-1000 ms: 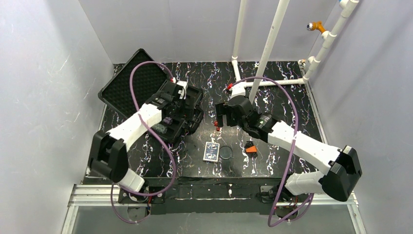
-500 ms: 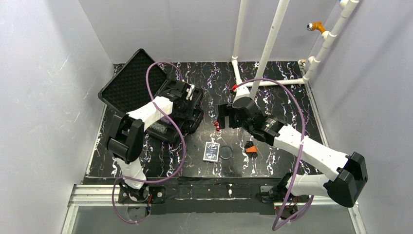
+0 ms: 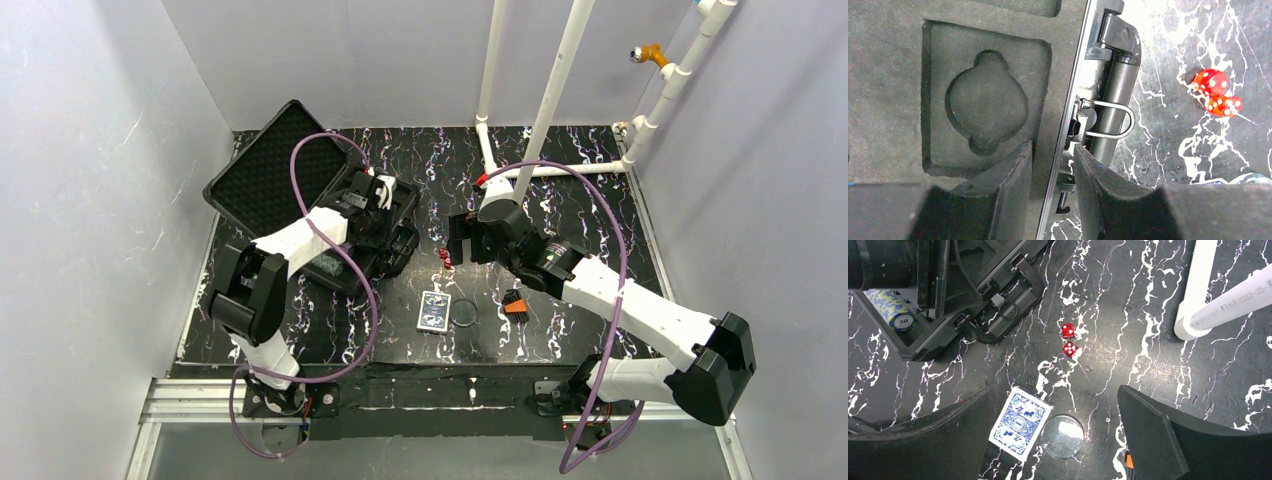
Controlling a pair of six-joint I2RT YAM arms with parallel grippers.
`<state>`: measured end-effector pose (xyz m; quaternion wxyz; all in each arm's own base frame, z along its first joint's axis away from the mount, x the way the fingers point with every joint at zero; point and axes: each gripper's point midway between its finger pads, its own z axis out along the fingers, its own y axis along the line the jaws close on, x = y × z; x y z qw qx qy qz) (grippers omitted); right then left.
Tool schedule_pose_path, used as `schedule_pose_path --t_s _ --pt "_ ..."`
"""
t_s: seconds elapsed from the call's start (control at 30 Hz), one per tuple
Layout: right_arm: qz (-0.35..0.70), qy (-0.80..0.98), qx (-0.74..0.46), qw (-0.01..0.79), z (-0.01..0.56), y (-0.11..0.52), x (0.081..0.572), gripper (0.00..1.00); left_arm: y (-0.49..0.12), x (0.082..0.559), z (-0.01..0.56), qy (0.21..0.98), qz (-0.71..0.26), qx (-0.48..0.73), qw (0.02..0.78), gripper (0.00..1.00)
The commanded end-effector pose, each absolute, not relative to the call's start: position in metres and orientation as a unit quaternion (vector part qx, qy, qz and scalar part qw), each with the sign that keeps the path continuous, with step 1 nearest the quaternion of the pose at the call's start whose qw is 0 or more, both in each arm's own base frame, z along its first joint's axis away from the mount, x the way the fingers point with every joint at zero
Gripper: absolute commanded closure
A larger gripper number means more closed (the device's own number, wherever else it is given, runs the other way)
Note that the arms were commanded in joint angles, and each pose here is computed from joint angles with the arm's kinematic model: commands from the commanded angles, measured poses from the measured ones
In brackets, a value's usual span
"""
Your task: Pack up texas hold em set
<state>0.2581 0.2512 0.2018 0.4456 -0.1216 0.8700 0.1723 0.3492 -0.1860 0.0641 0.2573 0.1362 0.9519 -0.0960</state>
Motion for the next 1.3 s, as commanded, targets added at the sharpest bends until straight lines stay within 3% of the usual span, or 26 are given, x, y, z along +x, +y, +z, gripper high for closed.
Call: schedule_pose_path --t_s 0.0,0.33,0.6,0.7,1.03,1.27 --pt "0.164 0.864 -0.110 0.463 0.209 0.242 0.260 0.02 -0.215 0.295 0.063 0.954 -0.164 0.156 0.199 0.67" --pt "0.149 0.866 -0.108 0.464 0.203 0.238 0.263 0.02 -0.228 0.257 0.073 0.951 -0.180 0.162 0.192 0.63" --pt "0.142 0.865 -0.112 0.468 0.205 0.240 0.267 0.01 -0.218 0.279 0.099 0.948 -0.131 0.164 0.237 0.27" --pt "0.135 0.862 -0.113 0.476 0.208 0.238 0.269 0.00 -0.219 0.285 0.115 0.945 -0.128 0.166 0.252 0.20" --pt "0.091 0.862 -0.105 0.487 0.207 0.224 0.284 0.00 -0.215 0.268 0.160 0.933 -0.140 0.157 0.291 0.15" --pt "0.073 0.864 -0.096 0.488 0.207 0.214 0.301 0.00 -0.222 0.227 0.141 0.936 -0.163 0.152 0.274 0.08"
